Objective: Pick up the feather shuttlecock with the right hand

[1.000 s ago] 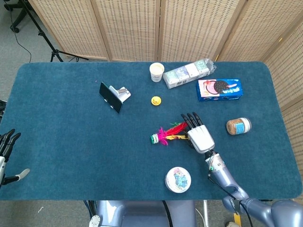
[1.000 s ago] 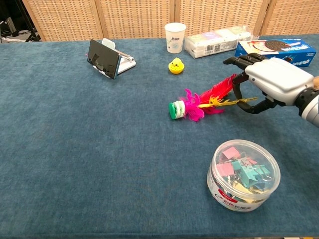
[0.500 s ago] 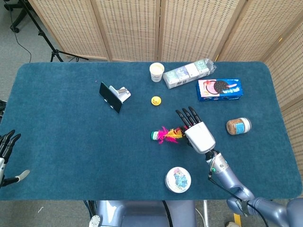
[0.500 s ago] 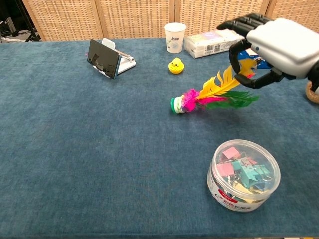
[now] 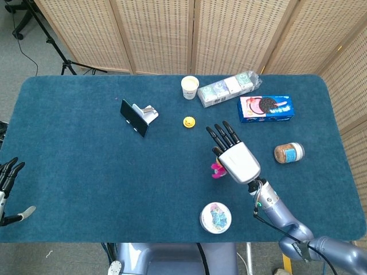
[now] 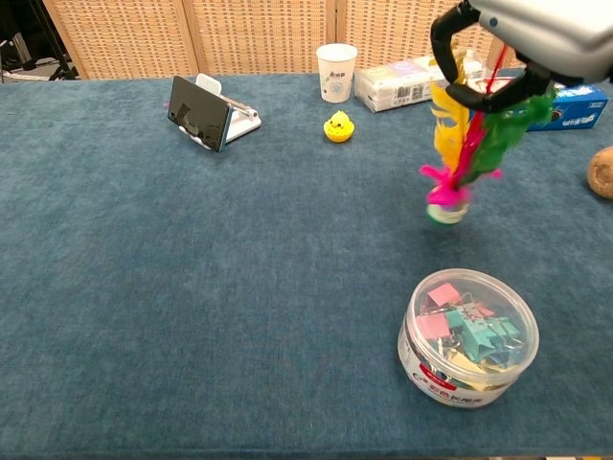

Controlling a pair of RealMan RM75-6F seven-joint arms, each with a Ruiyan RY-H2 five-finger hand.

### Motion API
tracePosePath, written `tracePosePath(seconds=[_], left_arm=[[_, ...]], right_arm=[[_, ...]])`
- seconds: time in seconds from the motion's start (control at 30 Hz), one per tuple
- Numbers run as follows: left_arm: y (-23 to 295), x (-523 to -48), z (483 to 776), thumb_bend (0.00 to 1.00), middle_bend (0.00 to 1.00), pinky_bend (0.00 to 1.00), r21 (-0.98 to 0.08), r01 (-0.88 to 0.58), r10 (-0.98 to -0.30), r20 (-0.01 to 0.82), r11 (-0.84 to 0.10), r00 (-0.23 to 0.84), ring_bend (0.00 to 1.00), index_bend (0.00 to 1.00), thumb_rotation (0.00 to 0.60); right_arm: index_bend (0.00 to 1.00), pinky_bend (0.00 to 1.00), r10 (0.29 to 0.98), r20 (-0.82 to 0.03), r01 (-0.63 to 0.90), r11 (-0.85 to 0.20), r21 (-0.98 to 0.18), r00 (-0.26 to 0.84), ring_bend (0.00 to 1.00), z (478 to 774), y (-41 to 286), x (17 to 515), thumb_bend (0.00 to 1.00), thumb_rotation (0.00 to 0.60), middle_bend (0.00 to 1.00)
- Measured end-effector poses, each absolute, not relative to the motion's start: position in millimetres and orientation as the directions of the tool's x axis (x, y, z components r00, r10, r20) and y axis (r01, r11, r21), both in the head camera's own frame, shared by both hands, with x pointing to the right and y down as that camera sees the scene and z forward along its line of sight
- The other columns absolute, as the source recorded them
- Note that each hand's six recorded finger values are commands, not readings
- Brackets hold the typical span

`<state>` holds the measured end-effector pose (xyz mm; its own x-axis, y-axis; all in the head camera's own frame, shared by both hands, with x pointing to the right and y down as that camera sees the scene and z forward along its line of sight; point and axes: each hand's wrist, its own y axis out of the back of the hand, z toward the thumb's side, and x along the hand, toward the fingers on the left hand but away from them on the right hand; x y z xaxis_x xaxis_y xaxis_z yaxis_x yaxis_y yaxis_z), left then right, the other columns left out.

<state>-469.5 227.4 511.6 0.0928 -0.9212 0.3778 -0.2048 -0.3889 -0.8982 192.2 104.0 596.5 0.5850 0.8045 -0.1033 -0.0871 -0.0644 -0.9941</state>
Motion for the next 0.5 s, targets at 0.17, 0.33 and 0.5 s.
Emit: tracePosePath(seconds=[0.17,0.33,0.5], left_arm=[[228.0,-468.9,511.2,0.00,0.00,0.00,-0.898,-0.205,-0.921,0.377,-0.388,0.095,0.00,0.00,0.600],[228.6,-468.9,510.5,0.00,0.00,0.00,-0.899,-0.207,-0.922,0.375,-0.387,0.095,0.00,0.00,0.600],[228.5,-469.2,510.9,0.00,0.00,0.00,-0.898,-0.205,-0.921,0.377,-0.389,0.095,0.00,0.00,0.600]], right_arm=[[0.66,0.00,0.795,-0.099,-0.113,-0.038,-0.993,0.598,0.00,586.1,100.7,190.6,0.66,0.600,0.09],[0.66,0.00,0.788,-0.117,-0.131,-0.046,-0.990,0.604,0.00,589.9,103.8,189.6,0.66,0.600,0.09],[0.66,0.00,0.783,-0.122,-0.132,-0.051,-0.990,0.610,0.00,595.1,108.5,187.6,0.66,0.600,0.09]])
